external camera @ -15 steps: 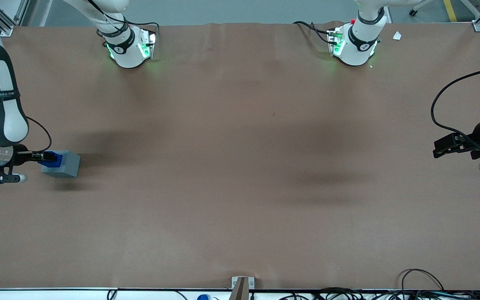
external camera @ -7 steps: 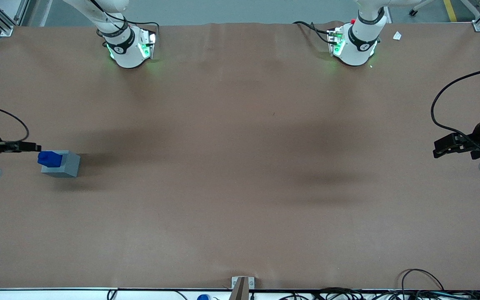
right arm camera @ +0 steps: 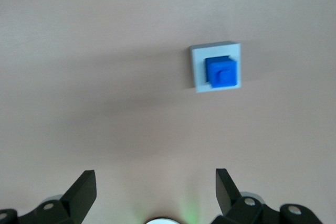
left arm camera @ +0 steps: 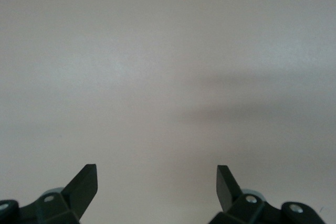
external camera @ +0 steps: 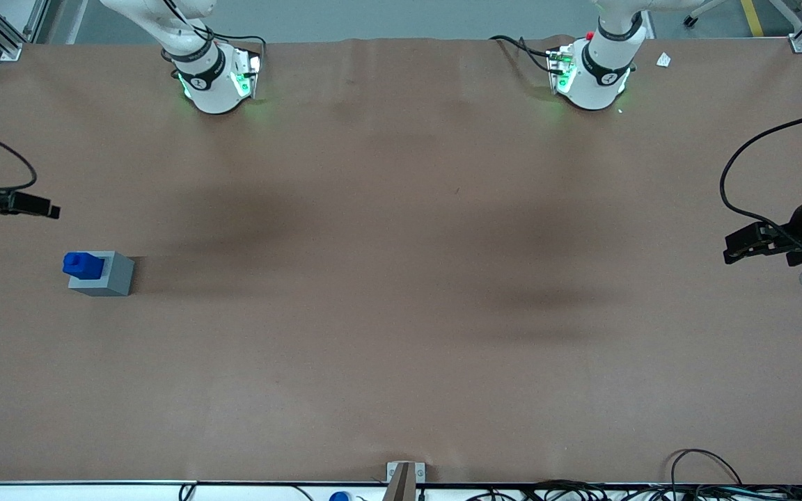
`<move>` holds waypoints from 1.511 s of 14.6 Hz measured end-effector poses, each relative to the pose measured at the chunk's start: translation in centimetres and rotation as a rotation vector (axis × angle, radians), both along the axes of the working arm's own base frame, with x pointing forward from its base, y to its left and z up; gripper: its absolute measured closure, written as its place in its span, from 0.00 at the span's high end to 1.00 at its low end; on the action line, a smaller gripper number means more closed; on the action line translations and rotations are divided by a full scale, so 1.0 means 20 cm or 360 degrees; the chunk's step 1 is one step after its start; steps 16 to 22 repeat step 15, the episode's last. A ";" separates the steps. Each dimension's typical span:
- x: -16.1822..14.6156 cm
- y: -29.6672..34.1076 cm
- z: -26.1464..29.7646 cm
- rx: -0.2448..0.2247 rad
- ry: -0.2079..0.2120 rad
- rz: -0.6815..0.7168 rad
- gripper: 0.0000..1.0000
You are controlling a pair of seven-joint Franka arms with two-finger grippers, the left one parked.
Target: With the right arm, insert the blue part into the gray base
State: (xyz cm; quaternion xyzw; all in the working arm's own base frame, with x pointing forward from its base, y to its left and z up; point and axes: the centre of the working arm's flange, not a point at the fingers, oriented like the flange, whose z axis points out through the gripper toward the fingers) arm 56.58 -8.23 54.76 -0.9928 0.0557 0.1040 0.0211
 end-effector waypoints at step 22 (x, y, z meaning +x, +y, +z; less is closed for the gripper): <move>-0.32 0.32 0.49 0.0000 -0.0249 0.0140 1.00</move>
